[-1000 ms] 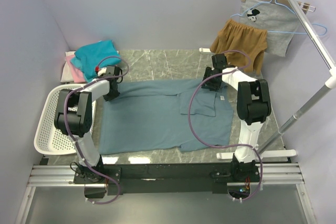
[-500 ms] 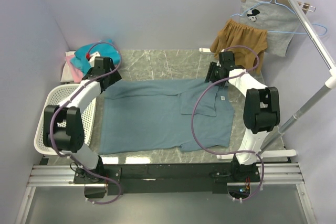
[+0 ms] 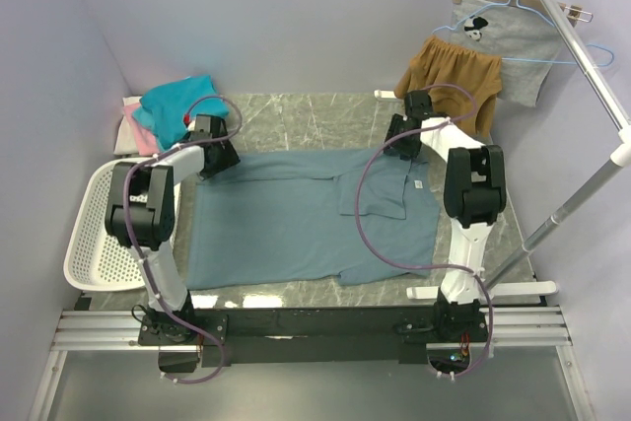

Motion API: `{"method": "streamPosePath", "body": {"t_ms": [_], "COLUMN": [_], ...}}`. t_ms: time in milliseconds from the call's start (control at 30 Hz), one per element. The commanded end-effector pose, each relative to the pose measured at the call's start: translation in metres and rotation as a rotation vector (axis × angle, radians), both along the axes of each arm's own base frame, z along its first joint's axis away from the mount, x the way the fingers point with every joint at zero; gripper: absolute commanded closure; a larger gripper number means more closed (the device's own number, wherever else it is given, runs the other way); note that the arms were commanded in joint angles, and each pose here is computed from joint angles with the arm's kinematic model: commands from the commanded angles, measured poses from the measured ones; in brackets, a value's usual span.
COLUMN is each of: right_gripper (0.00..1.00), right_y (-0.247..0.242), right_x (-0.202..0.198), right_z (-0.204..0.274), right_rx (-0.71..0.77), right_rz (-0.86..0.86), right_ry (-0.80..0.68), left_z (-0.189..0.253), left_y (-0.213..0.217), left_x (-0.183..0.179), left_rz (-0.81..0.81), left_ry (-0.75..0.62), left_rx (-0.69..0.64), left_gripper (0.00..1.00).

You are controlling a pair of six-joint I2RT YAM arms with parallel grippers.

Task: Fold and stack the t-shirts
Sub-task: Fold the flattened tshirt in 1/3 of the way

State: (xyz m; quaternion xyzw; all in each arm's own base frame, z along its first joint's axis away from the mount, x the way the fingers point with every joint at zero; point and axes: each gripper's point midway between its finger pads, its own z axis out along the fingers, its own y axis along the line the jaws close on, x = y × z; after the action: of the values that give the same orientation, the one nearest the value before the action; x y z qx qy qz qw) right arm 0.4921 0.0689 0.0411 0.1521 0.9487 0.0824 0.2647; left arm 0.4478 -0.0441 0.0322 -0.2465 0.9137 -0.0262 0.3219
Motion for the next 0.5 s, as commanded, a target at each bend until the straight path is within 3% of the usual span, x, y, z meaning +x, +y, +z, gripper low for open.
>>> {"method": "streamPosePath", "body": {"t_ms": [0,267,467], "right_gripper": [0.38,0.38,0.37], "right_y": [-0.018,-0.028,-0.038], "right_x": [0.006,0.033,0.067], "right_z": [0.007,-0.007,-0.005], "right_rx": [-0.052,-0.101,-0.117], "right_rz": [-0.070,-0.057,-0.059], "right_ry": [0.025,0.081,0.044], "left_z": [0.005,-0.010,-0.017], "left_y": [0.002,-0.007,-0.016], "left_x": [0.026,0.061,0.086], "left_rz": [-0.004,-0.053,-0.088], "left_ry": [-0.044,-0.020,-0.014], "left_rx": [0.026,0.021,-0.002], "left_gripper": [0.25,0.26,0.25]}}
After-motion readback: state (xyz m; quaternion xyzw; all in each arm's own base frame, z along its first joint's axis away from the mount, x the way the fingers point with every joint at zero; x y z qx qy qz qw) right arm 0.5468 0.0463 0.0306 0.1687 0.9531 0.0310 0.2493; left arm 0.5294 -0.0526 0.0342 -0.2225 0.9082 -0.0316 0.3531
